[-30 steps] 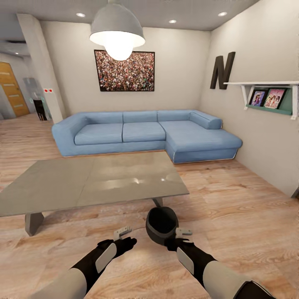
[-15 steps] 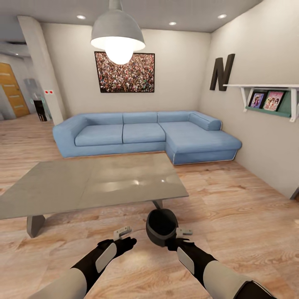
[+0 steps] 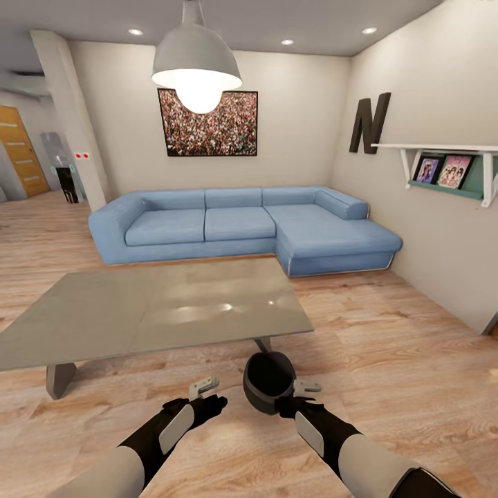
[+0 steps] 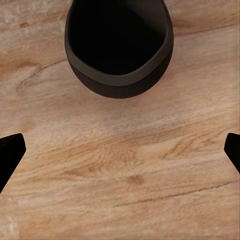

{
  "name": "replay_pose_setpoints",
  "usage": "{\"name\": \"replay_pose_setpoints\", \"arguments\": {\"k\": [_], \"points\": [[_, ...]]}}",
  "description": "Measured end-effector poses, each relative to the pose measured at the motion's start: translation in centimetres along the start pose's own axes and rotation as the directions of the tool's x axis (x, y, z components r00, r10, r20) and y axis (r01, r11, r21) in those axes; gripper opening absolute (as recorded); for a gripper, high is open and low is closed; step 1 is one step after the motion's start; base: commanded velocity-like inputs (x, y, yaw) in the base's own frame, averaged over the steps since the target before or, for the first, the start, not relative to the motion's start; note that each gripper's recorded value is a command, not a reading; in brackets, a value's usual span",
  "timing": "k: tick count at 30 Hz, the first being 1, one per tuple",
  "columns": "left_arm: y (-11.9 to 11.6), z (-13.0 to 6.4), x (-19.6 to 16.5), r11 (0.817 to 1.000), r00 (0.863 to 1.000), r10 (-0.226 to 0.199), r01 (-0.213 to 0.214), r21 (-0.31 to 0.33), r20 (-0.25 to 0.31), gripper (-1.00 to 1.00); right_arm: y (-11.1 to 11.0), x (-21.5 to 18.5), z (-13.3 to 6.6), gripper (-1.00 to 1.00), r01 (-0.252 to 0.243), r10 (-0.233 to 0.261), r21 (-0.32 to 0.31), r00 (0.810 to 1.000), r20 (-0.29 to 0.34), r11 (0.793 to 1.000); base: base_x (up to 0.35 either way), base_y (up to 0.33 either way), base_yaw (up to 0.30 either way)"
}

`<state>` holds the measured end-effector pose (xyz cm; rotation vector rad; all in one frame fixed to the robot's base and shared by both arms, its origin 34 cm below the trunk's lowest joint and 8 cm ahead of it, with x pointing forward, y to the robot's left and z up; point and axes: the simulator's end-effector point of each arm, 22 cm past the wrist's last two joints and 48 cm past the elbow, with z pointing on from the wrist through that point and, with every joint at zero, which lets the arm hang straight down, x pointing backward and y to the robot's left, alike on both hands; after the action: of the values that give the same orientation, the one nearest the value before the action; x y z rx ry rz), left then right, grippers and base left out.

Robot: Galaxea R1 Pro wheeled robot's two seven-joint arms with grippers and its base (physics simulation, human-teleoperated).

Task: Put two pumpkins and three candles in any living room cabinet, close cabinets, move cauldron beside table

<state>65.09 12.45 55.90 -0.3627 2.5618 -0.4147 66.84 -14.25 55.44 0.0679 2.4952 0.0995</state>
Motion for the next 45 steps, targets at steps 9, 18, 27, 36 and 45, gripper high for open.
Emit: {"name": "replay_pose_setpoints", "arguments": {"k": [9, 18, 27, 36, 45], "points": [[1.4, -1.1, -0.3, 0.999, 1.0, -0.004, 0.004, -0.038, -0.017, 1.0, -0.5, -0.9, -1.1, 1.0, -0.021, 0.021, 0.012, 1.0, 0.003, 1.0, 0.0, 0.0, 0.0], [9.9, -2.4, 3.6, 0.971, 0.993, -0.027, -0.001, -0.238, -0.116, 1.0, -6.0, 2.7, -2.0, 1.0, -0.02, 0.024, 0.134, 0.999, -0.028, 0.991, 0.0, 0.0, 0.0], [18.5, -5.4, 8.9, 0.912, 0.987, -0.047, -0.022, -0.41, -0.156, 1.0, -8.6, 10.2, -4.1, 1.0, -0.009, 0.03, 0.193, 0.994, -0.108, 0.981, 0.0, 0.0, 0.0], [22.8, -9.2, 17.7, 0.878, 0.971, 0.007, -0.12, -0.463, -0.239, 1.0, -9.4, 18.0, -7.3, 1.0, -0.036, 0.076, 0.219, 0.981, -0.177, 0.975, 0.0, 0.0, 0.0], [27.4, -13.6, 22.0, 0.843, 0.957, 0.017, -0.169, -0.511, -0.289, 1.0, -9.8, 22.6, -10.3, 1.0, -0.068, 0.123, 0.245, 0.968, -0.218, 0.967, 0.0, 0.0, 0.0]]}}
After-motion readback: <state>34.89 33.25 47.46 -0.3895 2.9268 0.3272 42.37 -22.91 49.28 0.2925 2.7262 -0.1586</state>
